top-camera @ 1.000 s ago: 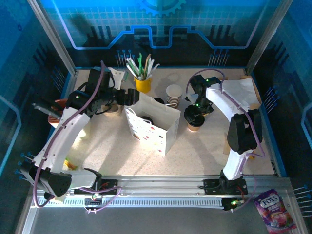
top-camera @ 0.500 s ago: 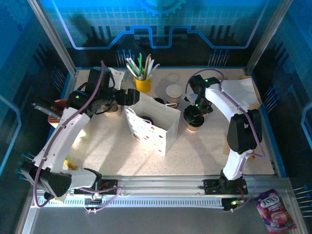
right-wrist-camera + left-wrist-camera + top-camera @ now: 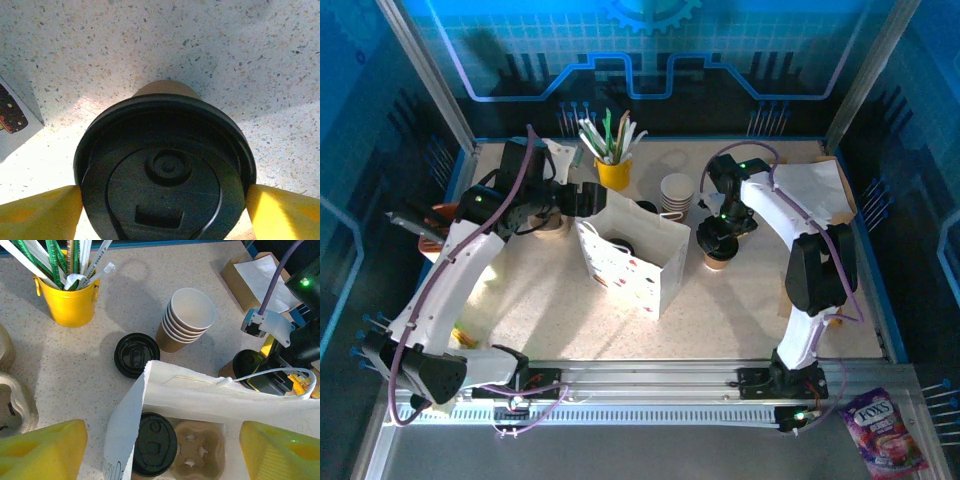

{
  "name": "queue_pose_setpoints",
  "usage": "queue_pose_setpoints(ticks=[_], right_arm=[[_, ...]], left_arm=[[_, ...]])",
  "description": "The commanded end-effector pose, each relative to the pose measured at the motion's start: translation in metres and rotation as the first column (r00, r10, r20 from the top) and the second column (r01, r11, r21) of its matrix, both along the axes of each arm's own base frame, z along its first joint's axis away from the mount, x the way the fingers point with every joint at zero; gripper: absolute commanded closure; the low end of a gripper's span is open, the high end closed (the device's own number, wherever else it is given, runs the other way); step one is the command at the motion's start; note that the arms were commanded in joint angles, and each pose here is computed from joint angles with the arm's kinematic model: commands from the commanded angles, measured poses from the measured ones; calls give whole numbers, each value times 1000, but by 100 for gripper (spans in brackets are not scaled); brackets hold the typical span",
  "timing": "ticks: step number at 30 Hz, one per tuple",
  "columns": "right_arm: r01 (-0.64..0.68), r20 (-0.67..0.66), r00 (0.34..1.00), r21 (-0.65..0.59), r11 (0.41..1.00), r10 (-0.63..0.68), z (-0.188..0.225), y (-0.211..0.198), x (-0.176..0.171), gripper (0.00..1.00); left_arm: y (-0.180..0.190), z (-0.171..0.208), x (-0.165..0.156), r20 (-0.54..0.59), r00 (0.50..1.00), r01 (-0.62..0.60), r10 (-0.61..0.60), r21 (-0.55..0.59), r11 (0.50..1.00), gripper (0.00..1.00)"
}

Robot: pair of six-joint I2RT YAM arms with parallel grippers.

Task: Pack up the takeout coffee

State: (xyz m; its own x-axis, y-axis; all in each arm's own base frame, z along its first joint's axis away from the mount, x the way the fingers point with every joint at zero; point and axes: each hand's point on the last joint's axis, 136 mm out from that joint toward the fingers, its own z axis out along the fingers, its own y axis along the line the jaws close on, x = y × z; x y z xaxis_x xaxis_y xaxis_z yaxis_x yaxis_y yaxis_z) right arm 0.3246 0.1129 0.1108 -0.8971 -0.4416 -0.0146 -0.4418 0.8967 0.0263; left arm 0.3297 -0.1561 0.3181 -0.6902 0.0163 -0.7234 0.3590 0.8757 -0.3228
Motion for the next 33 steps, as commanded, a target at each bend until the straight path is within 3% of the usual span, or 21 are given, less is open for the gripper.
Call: queue_pose_setpoints(ticks=[1,18,33], right_arm=[[-23,-43,999,-15,1000,22,-9,2,-9,14],[-27,-23,999,-1,1000,27,-3,5,-8,26],[-5,111,994,45,999,0,50,3,-17,36]], left_arm=[[-1,1,-3,11,999,32,-32,-1,999,20],[0,-2,-2,-1,1000,29,-29,3,1000,20],[11,-7,0,-55,998,-19,21,40,999,15]])
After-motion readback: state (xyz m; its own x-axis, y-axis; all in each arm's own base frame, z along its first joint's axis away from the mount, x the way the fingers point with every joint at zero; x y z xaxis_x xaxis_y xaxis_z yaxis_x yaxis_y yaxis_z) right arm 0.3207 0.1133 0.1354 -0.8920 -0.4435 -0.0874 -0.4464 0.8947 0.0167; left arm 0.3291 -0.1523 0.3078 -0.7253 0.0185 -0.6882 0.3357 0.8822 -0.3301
